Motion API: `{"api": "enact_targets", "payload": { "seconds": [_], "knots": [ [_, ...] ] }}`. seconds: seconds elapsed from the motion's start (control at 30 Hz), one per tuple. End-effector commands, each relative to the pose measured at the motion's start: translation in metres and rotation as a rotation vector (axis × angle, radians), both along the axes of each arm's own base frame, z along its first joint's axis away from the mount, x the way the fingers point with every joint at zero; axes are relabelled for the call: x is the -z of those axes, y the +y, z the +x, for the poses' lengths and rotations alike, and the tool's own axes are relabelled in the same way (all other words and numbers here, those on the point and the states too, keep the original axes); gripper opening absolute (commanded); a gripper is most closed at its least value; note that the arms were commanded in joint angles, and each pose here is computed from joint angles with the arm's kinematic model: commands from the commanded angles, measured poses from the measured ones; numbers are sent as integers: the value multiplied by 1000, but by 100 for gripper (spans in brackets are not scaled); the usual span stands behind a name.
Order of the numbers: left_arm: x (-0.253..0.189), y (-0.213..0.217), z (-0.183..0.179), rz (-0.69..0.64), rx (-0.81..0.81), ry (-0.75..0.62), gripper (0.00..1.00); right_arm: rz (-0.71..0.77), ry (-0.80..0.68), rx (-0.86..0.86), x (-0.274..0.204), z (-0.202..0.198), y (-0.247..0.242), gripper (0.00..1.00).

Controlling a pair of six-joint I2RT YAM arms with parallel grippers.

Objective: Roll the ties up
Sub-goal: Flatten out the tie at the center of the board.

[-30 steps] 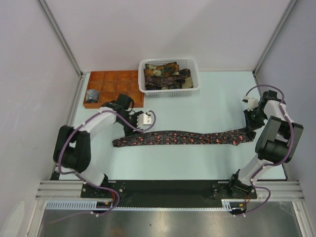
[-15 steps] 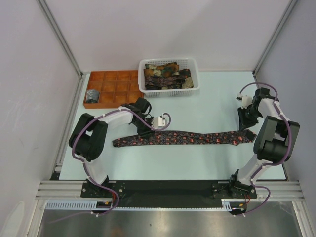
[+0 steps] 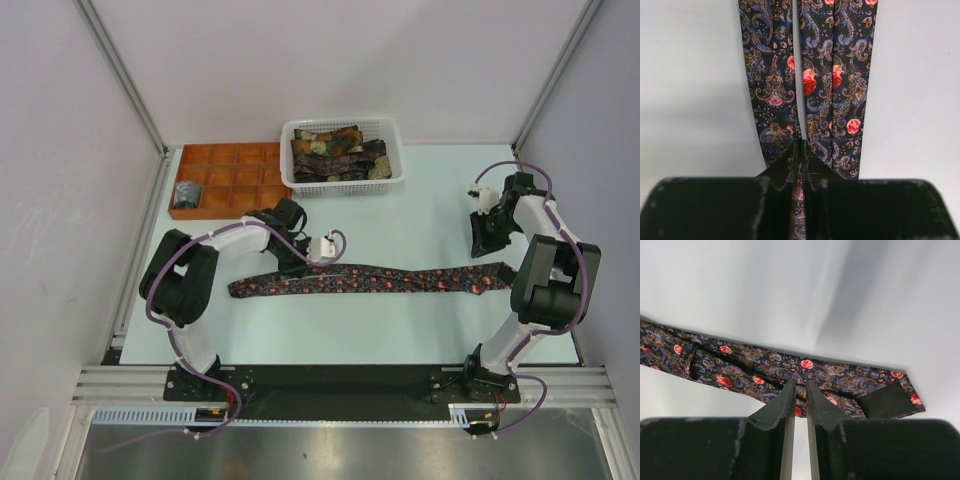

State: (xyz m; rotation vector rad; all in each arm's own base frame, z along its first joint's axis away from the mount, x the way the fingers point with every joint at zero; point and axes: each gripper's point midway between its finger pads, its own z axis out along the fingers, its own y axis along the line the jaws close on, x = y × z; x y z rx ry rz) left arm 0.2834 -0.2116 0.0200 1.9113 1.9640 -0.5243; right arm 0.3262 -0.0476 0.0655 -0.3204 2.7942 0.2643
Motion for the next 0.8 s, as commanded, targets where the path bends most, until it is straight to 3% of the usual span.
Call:
{"api": "enact_targets", "payload": {
  "seconds": [0.0, 0.07, 0.3, 0.67, 0.77],
  "knots": [
    [-10, -5, -2, -19, 28, -33, 4, 20, -36, 11, -11, 13, 3, 18],
    [-22, -7, -3, -41, 24, -51, 0, 22, -41, 13, -13, 13, 3, 18],
    [-59, 2, -32, -77, 73, -73, 0, 47, -55, -21, -19, 8, 15, 18],
    [-15, 38, -67, 62, 102, 18, 0, 83, -36, -127, -20, 8, 50, 20],
    [-2, 49, -69, 120, 85, 30, 16, 83, -11, -148, -16, 4, 53, 20]
  ]
}}
